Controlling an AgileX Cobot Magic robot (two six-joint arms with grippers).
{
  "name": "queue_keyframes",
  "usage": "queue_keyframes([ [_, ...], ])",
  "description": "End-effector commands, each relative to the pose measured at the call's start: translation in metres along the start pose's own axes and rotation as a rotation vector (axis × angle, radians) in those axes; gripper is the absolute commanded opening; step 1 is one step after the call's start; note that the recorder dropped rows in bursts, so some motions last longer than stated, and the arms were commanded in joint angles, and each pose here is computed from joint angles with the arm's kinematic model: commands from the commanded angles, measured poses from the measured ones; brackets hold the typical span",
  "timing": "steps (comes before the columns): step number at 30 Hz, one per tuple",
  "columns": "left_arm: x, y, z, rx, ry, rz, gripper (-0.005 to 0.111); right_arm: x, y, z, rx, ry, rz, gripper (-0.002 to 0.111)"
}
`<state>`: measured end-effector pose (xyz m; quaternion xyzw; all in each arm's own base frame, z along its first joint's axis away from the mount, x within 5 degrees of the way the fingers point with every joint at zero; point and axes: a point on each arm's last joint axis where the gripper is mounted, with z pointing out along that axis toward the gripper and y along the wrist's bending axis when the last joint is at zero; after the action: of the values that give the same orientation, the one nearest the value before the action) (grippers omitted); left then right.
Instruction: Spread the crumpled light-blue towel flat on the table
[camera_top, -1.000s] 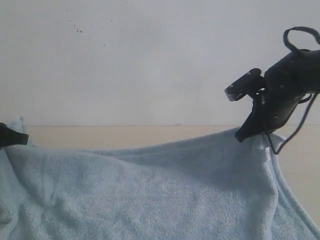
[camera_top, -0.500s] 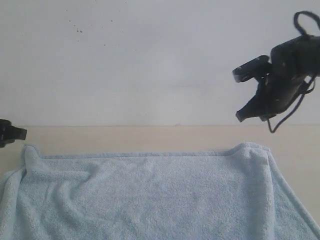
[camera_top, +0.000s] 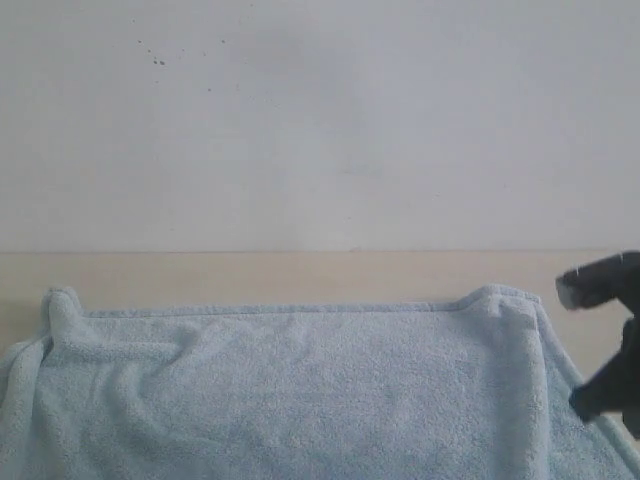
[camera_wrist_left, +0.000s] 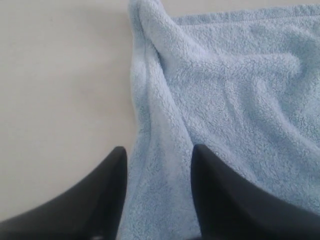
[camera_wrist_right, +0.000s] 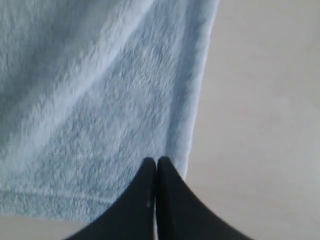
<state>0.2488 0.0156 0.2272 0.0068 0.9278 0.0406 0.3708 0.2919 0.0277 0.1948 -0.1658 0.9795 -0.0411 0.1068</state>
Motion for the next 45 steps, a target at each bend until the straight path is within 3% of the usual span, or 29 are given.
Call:
queue_keyframes([
  [1, 0.007, -0.001, -0.007, 0.004, 0.003, -0.033, 0.039, 0.029, 0.009, 0.02, -0.022, 0.012, -0.006, 0.0],
  [9, 0.009, -0.001, -0.009, 0.003, 0.016, -0.035, 0.039, 0.035, 0.012, 0.03, -0.019, -0.032, -0.009, 0.0],
  [27, 0.014, -0.001, -0.008, 0.003, 0.03, -0.032, 0.039, 0.045, 0.015, 0.074, -0.05, 0.153, -0.022, 0.0],
  [32, 0.015, -0.001, -0.008, 0.003, 0.039, -0.032, 0.039, 0.054, 0.01, 0.078, 0.027, 0.187, -0.001, 0.0],
  [39, 0.018, -0.001, -0.008, -0.001, 0.075, -0.025, 0.039, 0.085, -0.005, 0.077, 0.267, 0.317, 0.117, 0.0],
  [45, 0.024, -0.001, -0.007, -0.002, 0.112, -0.025, 0.039, 0.091, -0.004, 0.064, 0.284, 0.234, 0.162, 0.0],
])
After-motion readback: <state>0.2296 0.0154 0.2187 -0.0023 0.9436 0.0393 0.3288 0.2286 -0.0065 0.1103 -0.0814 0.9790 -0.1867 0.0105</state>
